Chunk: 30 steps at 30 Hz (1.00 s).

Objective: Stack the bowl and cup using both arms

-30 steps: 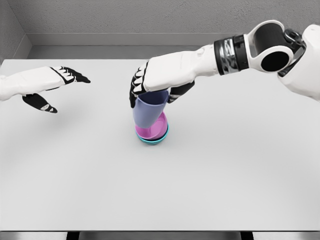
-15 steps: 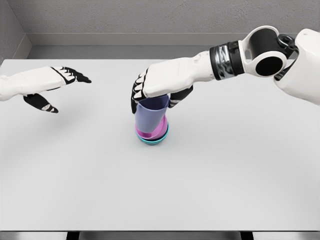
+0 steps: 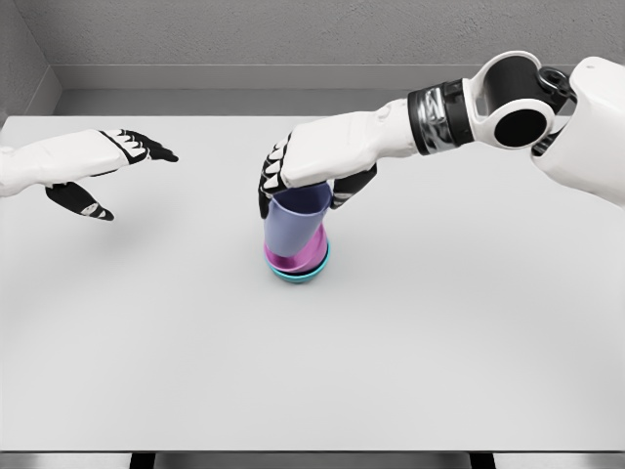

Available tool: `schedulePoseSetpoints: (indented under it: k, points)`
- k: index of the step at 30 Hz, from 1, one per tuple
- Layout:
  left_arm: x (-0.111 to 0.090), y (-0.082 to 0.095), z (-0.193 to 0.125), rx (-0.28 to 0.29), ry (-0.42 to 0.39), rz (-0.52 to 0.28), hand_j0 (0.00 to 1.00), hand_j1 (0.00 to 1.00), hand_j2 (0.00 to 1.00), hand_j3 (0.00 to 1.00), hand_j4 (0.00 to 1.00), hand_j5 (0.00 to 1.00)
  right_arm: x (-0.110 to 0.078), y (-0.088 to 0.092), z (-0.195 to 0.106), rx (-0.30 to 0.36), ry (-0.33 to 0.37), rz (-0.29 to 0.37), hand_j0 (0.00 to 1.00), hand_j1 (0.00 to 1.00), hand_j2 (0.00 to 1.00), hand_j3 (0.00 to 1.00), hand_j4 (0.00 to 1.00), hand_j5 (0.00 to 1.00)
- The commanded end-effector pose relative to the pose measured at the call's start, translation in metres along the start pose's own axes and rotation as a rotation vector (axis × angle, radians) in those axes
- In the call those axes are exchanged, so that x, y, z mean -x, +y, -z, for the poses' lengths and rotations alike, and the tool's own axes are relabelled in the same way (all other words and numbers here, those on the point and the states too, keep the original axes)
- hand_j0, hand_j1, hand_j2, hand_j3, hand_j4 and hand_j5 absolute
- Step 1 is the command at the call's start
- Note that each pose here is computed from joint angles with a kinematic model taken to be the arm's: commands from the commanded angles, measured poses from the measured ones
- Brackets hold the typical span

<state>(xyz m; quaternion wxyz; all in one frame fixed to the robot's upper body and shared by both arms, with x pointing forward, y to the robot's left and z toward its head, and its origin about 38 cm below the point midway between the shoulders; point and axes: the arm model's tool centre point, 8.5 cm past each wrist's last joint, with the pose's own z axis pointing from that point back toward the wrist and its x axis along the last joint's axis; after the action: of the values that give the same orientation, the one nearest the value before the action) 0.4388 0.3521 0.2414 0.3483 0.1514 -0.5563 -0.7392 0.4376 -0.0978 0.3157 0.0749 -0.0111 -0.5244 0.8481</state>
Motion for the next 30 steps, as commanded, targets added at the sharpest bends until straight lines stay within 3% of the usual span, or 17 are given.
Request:
schedulePoseSetpoints:
  k: [1, 30]
  points:
    - [0.0009, 0.0002, -0.0008, -0.003, 0.002, -0.007, 1.0, 1.0, 1.0, 1.0, 1.0, 1.0, 0.0012, 0.0001, -0.0001, 0.003, 0.002, 0.007, 0.72, 0.72, 0.72, 0.72, 0.72, 0.72]
    - [0.0013, -0.0001, -0.0009, -0.003, 0.004, -0.008, 1.0, 1.0, 1.0, 1.0, 1.0, 1.0, 0.0078, 0.0099, 0.0057, -0.027, 0.014, 0.021, 0.72, 0.72, 0.72, 0.72, 0.72, 0.72]
